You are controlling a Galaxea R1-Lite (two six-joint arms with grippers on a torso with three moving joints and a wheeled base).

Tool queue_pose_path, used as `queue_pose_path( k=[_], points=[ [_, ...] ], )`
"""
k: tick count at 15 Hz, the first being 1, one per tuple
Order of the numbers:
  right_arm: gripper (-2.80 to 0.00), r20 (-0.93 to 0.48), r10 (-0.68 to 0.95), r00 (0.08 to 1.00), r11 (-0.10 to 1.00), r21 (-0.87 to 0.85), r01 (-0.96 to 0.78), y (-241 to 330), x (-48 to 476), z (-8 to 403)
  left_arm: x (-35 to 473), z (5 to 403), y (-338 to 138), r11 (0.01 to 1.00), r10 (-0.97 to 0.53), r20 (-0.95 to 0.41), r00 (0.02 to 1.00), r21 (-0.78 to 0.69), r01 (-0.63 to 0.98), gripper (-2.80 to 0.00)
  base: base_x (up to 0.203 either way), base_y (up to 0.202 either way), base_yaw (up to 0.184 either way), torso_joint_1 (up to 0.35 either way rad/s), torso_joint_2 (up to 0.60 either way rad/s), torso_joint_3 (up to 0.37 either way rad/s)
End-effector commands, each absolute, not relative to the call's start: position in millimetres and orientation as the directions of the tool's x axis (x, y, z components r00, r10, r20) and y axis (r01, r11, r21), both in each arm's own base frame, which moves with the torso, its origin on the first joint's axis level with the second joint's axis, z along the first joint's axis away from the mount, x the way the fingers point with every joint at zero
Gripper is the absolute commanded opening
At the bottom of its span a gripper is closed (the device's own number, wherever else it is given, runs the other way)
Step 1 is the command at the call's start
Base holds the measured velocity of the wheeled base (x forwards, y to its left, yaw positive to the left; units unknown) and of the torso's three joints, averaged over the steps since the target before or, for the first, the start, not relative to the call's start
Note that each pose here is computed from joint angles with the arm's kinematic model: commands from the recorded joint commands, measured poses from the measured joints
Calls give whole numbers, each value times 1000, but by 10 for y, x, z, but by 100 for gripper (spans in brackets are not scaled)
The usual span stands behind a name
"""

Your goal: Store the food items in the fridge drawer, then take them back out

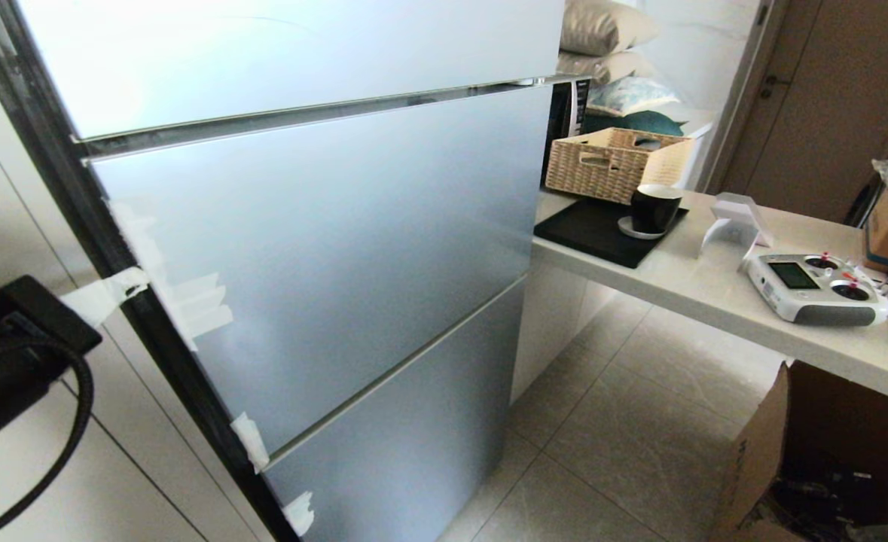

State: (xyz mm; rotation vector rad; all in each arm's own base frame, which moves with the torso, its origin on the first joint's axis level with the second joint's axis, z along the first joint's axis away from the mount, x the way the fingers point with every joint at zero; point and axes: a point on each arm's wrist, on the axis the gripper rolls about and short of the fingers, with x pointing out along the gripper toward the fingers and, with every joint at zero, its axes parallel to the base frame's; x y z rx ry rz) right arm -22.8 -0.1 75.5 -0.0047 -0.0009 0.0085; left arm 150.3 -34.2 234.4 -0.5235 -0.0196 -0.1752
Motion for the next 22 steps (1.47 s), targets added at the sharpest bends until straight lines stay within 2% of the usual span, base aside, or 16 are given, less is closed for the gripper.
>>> queue_pose_path(
  k=[1,5,10,13,15,22],
  points=[
    [-280,2,9,1000,1000,-5,-9,-1,-228,756,1515,2331,-366,849,-168,59,984,-499,175,-280,0,0,0,0,0,0],
    [-280,0,9,1000,1000,-5,-9,-1,-228,755,1527,2324,-369,850,-166,54,985,-499,171,-280,0,0,0,0,0,0],
    [-280,2,9,1000,1000,-5,-9,-1,-228,756,1207,2446,-276,845,-148,122,981,-500,190,-280,0,0,0,0,0,0],
    [-280,0,9,1000,1000,-5,-9,-1,-228,755,1107,2454,-217,853,-101,114,988,-501,145,-280,0,0,0,0,0,0],
    [-280,0,9,1000,1000,-5,-9,-1,-228,755,1199,2415,-206,862,-9,77,997,-505,46,-280,0,0,0,0,0,0],
    [-280,0,9,1000,1000,-5,-9,-1,-228,755,1628,2412,-293,831,-3,-5,1000,-557,-1,-280,0,0,0,0,0,0]
  ],
)
